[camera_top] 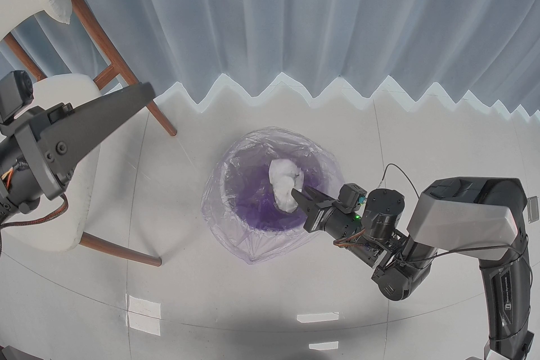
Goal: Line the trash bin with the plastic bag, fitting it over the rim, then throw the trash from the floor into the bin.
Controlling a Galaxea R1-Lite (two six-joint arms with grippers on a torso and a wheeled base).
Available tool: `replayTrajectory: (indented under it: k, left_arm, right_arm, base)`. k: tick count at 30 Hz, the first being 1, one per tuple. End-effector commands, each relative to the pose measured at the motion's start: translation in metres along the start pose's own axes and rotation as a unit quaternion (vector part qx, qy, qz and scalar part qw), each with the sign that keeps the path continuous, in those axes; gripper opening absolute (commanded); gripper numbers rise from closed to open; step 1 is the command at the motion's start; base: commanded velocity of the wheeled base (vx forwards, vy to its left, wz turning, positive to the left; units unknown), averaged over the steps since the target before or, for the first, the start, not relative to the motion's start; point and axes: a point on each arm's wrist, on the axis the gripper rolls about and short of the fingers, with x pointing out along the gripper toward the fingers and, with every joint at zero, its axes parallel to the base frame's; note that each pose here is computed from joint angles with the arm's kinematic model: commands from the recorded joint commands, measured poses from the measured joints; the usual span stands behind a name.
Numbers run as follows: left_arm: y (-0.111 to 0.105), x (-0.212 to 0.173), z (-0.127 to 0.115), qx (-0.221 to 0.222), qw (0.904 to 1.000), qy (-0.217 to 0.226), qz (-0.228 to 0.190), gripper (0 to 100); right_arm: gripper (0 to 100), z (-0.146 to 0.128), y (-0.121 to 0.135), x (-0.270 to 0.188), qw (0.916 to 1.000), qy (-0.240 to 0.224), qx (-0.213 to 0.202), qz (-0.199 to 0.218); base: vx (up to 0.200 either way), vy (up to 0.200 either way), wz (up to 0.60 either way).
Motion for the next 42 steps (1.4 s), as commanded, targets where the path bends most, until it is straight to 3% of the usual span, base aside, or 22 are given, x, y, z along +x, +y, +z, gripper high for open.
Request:
replayTrajectory:
  k: [1,8,11,17,18,19,20,23,27,29,31,33,35,37,38,41,42]
  left_arm:
    - [0.0,0.0,0.0,-0.001,1.0,0.001,0.0,100]
    - [0.0,0.0,0.0,-0.001,1.0,0.001,0.0,100]
    - [0.0,0.0,0.0,0.0,1.0,0.001,0.0,100]
    - [-0.005,-0.004,0.006,0.009,0.9999,-0.012,-0.005,100]
    - [-0.005,-0.004,0.006,0.009,0.9999,-0.012,-0.005,100]
    - [-0.011,-0.008,0.013,0.019,0.9994,-0.026,-0.008,100]
    - [-0.014,-0.01,0.017,0.025,0.999,-0.035,-0.009,100]
    - [-0.028,-0.024,0.034,0.049,0.9955,-0.08,0.009,100]
    - [-0.048,-0.052,0.057,0.107,0.9827,-0.14,0.055,100]
    - [-0.051,-0.066,0.056,0.12,0.9774,-0.145,0.097,100]
    - [-0.059,-0.091,0.043,0.129,0.9705,-0.135,0.153,100]
    - [-0.07,-0.112,0.024,0.129,0.9672,-0.126,0.179,100]
    - [-0.082,-0.131,0.0,0.129,0.9661,-0.118,0.19,100]
    - [-0.082,-0.131,0.0,0.129,0.9661,-0.118,0.19,100]
    - [-0.093,-0.151,-0.03,0.148,0.9636,-0.101,0.198,100]
    - [-0.098,-0.167,-0.06,0.168,0.9606,-0.075,0.208,100]
    - [-0.098,-0.167,-0.06,0.168,0.9606,-0.075,0.208,100]
  right_arm:
    - [100,0.003,0.004,0.0,0.9999,-0.009,-0.001,0.007]
    - [100,0.001,0.007,-0.004,1.0,-0.002,0.0,0.007]
    - [100,0.018,0.014,-0.006,0.9996,-0.023,-0.001,0.015]
    - [100,0.104,0.047,-0.047,0.9921,-0.116,-0.004,0.048]
    - [100,0.104,0.047,-0.047,0.9921,-0.116,-0.004,0.048]
    - [100,0.13,0.054,-0.071,0.9881,-0.143,-0.007,0.055]
    - [100,0.139,0.056,-0.081,0.9867,-0.153,-0.008,0.055]
    - [100,0.169,0.057,-0.13,0.9805,-0.19,-0.022,0.043]
    - [100,0.19,0.039,-0.2,0.974,-0.216,-0.066,-0.013]
    - [100,0.192,0.033,-0.227,0.972,-0.215,-0.087,-0.036]
    - [100,0.184,0.031,-0.263,0.9722,-0.198,-0.104,-0.068]
    - [100,0.173,0.037,-0.287,0.9733,-0.182,-0.111,-0.085]
    - [100,0.16,0.044,-0.311,0.9734,-0.163,-0.127,-0.1]
    - [100,0.16,0.044,-0.311,0.9734,-0.163,-0.127,-0.1]
    - [100,0.141,0.051,-0.342,0.9688,-0.138,-0.151,-0.14]
    - [100,0.119,0.056,-0.369,0.9661,-0.107,-0.164,-0.168]
    - [100,0.119,0.056,-0.369,0.9661,-0.107,-0.164,-0.168]
  base:
    - [0.0,0.0,0.0]
    - [0.0,0.0,0.0]
    - [0.0,0.0,0.0]
    - [0.0,0.0,0.0]
    - [0.0,0.0,0.0]
    - [0.0,0.0,0.0]
    - [0.0,0.0,0.0]
    - [0.0,0.0,0.0]
    - [0.0,0.0,0.0]
    - [0.0,0.0,0.0]
    - [0.0,0.0,0.0]
    - [0.0,0.0,0.0]
    - [0.0,0.0,0.0]
    - [0.0,0.0,0.0]
    - [0.0,0.0,0.0]
    - [0.0,0.0,0.0]
    - [0.0,0.0,0.0]
